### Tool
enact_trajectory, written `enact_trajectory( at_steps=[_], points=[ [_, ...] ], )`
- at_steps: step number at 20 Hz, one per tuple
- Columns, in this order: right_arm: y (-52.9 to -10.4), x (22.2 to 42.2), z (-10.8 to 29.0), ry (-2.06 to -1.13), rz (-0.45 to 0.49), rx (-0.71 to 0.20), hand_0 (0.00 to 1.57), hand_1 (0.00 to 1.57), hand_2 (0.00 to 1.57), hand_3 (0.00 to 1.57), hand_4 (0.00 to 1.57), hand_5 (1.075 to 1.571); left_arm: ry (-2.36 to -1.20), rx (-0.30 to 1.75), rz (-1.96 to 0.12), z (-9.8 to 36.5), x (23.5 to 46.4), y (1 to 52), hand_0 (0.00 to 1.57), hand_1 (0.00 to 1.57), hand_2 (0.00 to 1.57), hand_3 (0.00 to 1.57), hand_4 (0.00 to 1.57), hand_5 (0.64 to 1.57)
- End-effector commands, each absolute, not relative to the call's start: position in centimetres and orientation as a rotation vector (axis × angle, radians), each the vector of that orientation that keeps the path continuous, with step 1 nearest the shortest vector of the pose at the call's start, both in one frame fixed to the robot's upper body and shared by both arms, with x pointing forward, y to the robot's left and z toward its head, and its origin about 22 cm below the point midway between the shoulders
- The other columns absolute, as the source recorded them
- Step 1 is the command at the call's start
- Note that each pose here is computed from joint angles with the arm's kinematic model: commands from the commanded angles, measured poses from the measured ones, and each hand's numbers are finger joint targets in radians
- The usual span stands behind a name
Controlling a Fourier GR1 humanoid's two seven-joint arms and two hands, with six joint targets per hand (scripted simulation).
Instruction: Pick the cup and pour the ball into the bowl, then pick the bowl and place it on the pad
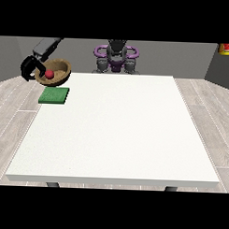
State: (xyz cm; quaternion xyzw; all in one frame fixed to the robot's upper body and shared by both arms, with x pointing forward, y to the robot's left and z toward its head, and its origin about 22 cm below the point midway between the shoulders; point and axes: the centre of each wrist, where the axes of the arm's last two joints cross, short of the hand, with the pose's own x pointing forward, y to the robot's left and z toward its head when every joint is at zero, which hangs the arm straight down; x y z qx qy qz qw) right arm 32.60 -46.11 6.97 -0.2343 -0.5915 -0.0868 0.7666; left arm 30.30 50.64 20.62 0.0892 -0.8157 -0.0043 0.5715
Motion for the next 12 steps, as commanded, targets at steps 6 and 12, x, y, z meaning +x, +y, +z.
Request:
enact_trajectory(
  at_steps=[6,12],
  points=[
    [-45.0,32.7,3.9,-1.287,-0.268,-0.446,1.57,1.57,1.57,0.55,1.02,1.571,-1.913,0.196,-0.024,20.6,29.8,51.2,0.0,0.0,0.0,0.0,1.2,1.557],
    [-47.0,32.7,5.7,-1.242,-0.362,-0.496,1.57,1.57,1.57,1.16,0.19,1.557,-1.947,0.224,-0.012,19.8,29.9,51.0,0.0,0.0,0.0,0.0,1.19,1.561]
  ],
)
